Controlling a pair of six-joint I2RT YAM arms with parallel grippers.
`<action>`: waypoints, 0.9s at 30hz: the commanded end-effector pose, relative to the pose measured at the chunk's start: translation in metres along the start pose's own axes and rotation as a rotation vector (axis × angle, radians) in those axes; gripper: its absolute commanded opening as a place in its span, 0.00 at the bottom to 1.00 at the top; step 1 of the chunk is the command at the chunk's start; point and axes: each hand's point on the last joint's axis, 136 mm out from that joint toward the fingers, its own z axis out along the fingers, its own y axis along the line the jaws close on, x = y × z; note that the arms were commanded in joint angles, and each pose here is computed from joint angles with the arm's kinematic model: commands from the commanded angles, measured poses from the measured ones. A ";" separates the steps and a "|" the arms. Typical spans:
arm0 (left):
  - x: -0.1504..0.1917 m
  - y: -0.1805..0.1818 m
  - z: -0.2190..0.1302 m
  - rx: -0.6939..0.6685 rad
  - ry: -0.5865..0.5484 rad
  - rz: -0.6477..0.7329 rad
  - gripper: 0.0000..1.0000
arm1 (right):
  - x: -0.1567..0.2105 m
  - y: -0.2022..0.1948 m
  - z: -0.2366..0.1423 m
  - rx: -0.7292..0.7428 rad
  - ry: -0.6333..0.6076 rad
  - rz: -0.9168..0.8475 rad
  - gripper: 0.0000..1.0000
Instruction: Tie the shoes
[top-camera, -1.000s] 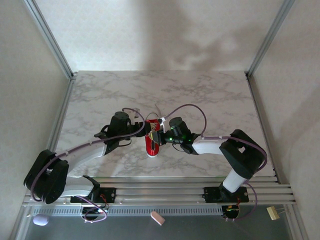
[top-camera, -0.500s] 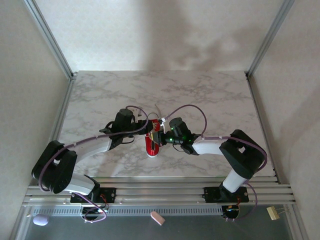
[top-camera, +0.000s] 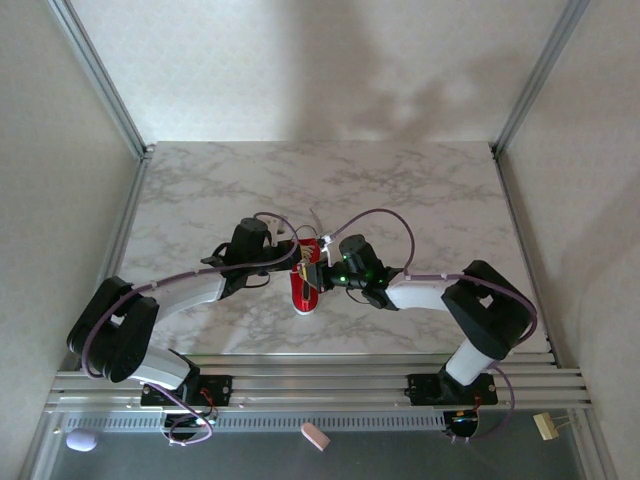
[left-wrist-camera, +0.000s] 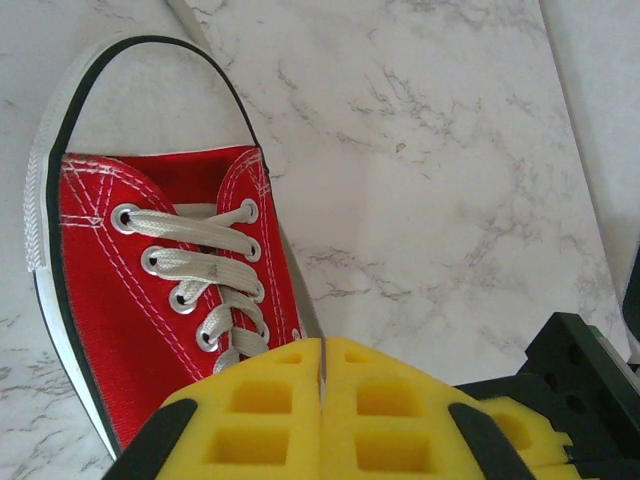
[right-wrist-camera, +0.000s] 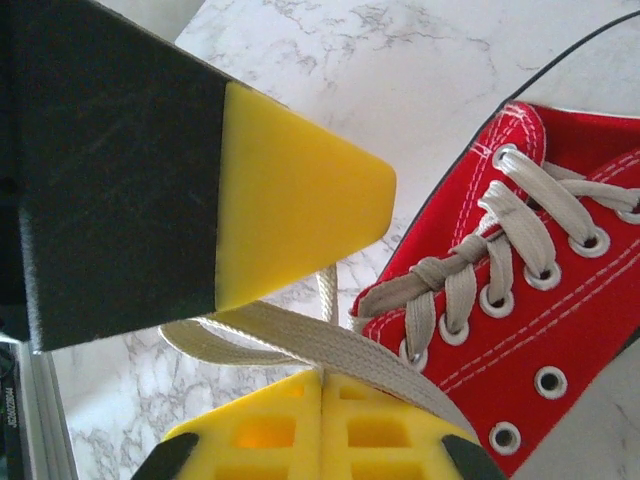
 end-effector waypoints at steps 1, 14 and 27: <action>-0.020 -0.015 -0.012 0.037 -0.074 0.031 0.00 | 0.000 0.006 -0.013 0.016 0.010 -0.026 0.14; -0.030 -0.011 -0.024 -0.011 -0.130 0.062 0.00 | -0.006 -0.075 -0.106 0.624 -0.017 0.059 0.28; -0.018 0.005 -0.034 -0.068 -0.135 0.055 0.00 | -0.010 -0.106 -0.021 0.685 0.315 0.129 0.21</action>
